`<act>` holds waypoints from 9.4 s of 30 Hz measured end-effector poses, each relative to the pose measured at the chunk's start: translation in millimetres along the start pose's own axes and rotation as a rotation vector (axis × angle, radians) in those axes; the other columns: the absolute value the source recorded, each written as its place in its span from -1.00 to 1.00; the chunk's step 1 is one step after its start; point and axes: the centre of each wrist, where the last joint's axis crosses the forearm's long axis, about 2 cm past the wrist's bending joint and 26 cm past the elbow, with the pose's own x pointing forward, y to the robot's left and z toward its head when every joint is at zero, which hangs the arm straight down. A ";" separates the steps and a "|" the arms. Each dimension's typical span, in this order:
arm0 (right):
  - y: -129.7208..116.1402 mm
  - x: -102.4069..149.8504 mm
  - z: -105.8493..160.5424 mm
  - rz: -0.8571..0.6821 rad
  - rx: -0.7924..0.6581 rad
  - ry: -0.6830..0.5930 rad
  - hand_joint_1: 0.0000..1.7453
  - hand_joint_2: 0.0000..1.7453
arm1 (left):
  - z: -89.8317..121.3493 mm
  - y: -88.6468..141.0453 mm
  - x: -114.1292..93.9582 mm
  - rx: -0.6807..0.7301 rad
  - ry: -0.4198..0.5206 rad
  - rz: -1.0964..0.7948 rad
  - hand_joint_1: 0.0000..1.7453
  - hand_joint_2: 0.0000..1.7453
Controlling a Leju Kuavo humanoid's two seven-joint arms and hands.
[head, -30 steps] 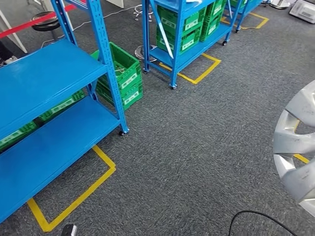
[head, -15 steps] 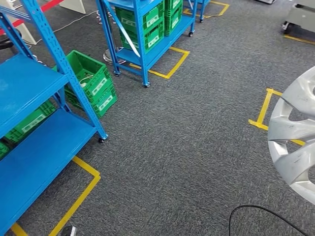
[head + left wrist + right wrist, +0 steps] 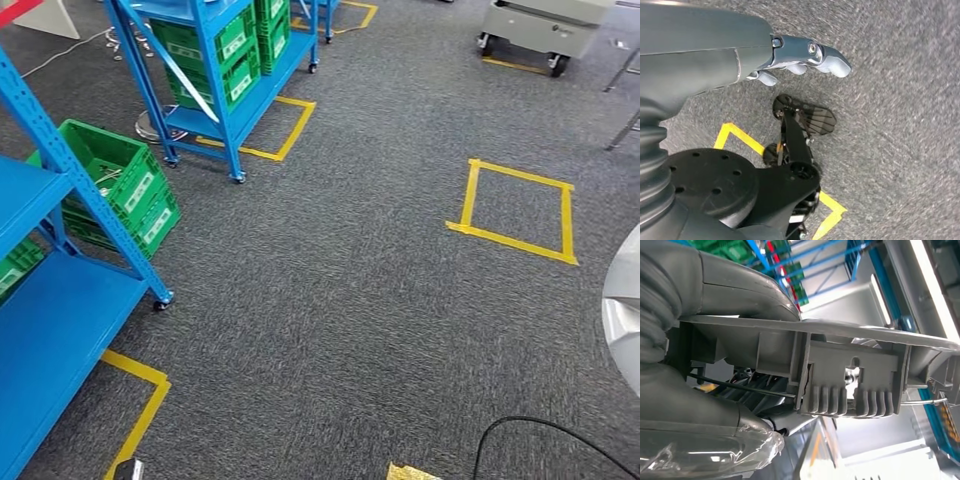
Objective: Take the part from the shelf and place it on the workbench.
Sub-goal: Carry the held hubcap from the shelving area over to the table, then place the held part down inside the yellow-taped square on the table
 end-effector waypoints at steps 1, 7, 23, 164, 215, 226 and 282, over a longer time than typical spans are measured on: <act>-1.6 0.9 0.0 0.007 -0.011 -0.003 1.00 1.00 | -0.1 -0.5 0.2 0.002 0.001 0.003 -1.00 1.00; -10.8 8.3 -4.3 0.062 -0.094 -0.059 1.00 1.00 | -0.3 -2.0 0.0 0.027 0.025 -0.009 -1.00 1.00; -29.5 25.9 -3.0 0.172 -0.335 -0.248 1.00 1.00 | -0.2 -1.6 -0.1 0.045 0.029 -0.006 -1.00 1.00; -52.2 114.8 -37.3 2.001 0.050 -0.366 1.00 1.00 | 5.4 -11.2 -19.5 -0.015 -0.084 -0.020 -1.00 1.00; -42.0 27.1 -68.6 1.928 0.174 -0.339 1.00 1.00 | 5.4 3.6 -14.8 -0.019 -0.051 -0.039 -1.00 1.00; -51.4 16.8 -59.0 1.933 0.203 -0.272 1.00 1.00 | 7.2 11.8 -16.7 -0.017 -0.044 -0.050 -1.00 1.00; -56.8 -107.3 -1.4 1.726 0.528 0.315 -1.00 -1.00 | 1.8 4.4 -3.3 -0.097 -0.140 -0.115 -1.00 1.00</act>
